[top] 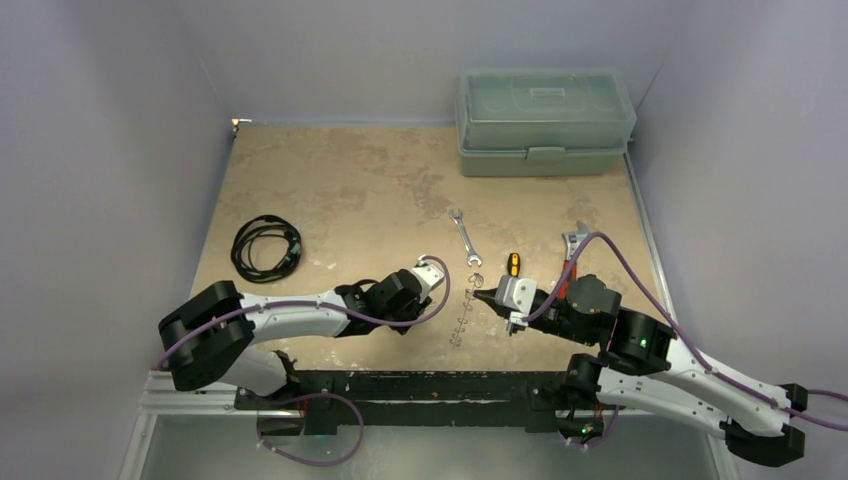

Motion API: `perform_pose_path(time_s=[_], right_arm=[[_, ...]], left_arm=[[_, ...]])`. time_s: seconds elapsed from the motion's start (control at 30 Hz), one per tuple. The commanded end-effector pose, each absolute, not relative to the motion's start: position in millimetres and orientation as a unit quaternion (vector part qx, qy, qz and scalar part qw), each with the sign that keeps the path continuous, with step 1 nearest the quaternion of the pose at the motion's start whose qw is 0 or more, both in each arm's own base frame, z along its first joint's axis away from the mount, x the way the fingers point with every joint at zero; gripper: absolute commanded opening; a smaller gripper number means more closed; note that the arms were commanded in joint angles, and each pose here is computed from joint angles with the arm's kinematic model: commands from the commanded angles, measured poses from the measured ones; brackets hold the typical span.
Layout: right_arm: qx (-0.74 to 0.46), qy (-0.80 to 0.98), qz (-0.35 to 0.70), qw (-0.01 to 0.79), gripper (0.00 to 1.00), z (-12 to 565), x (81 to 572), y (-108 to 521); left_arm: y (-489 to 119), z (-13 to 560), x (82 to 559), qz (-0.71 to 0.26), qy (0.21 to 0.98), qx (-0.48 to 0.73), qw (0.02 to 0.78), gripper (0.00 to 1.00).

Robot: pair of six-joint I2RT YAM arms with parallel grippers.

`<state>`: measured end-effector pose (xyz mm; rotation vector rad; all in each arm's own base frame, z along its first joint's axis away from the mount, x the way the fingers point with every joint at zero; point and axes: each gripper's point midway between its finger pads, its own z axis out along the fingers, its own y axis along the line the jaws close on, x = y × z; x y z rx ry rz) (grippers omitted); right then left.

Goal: Put the keys on the keyring

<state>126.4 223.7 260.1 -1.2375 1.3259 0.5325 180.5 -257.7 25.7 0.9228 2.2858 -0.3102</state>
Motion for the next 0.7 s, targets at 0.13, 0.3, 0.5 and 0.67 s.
perform_pose_path(time_s=[0.13, 0.3, 0.5, 0.67], right_arm=[[-0.514, 0.556, 0.235, 0.609, 0.0, 274.8, 129.7, 227.4], [-0.515, 0.556, 0.235, 0.609, 0.0, 274.0, 129.6, 227.8], [-0.515, 0.555, 0.236, 0.609, 0.0, 273.7, 129.5, 228.0], [-0.514, 0.555, 0.238, 0.609, 0.0, 273.3, 129.2, 228.7]], left_arm=[[-280.7, 38.0, 191.5, -0.137, 0.856, 0.357, 0.349, 0.32], [-284.1, 37.7, 190.4, -0.146, 0.851, 0.362, 0.351, 0.26], [-285.7, 36.6, 189.1, -0.149, 0.846, 0.373, 0.351, 0.25], [-284.8, 32.4, 186.6, -0.146, 0.845, 0.382, 0.345, 0.2]])
